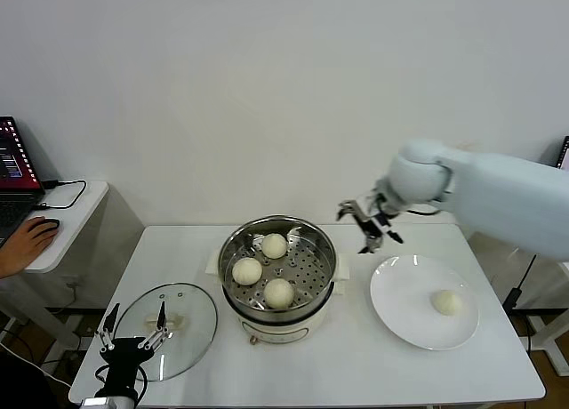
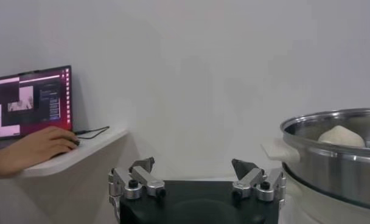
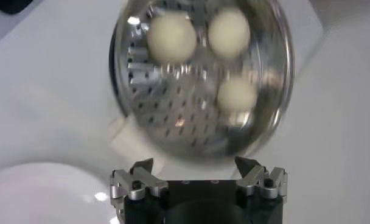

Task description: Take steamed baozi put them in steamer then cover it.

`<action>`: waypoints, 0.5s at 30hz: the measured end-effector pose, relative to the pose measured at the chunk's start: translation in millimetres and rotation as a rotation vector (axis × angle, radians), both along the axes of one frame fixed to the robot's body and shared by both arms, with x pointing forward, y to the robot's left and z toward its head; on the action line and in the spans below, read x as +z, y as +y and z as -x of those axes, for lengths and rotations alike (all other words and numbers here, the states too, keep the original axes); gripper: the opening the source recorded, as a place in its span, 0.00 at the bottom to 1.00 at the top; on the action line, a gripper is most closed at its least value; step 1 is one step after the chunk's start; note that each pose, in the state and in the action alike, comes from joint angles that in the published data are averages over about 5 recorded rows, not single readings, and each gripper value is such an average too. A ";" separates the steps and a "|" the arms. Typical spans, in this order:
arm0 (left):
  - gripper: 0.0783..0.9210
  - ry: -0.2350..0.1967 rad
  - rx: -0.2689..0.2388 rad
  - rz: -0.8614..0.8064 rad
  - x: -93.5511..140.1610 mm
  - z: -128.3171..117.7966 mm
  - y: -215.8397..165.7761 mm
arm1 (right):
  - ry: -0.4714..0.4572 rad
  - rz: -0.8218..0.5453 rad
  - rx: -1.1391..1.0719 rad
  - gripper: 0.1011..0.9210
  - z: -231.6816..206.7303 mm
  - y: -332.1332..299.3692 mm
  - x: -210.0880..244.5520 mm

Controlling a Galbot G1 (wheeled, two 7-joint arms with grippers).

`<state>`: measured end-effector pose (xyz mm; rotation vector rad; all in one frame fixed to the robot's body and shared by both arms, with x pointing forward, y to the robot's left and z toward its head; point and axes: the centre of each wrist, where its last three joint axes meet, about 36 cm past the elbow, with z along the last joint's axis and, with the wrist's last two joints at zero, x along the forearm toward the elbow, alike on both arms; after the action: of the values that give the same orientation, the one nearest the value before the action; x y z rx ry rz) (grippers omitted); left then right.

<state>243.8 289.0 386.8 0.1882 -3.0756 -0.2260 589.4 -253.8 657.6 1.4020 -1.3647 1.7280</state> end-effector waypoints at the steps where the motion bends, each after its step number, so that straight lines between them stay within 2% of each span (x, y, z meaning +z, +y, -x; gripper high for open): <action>1: 0.88 0.000 -0.001 -0.001 0.3 -0.2 0.2 | 0.009 0.001 -0.031 0.88 1.3 -10.8 -4.5; 15: 0.88 0.014 0.005 -0.012 -2.0 2.5 3.6 | 0.128 0.034 -0.248 0.88 10.5 -134.6 -78.9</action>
<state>241.2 292.6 384.8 0.1939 -3.0600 -0.2445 578.9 -388.5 578.7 1.2432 -1.3687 1.4697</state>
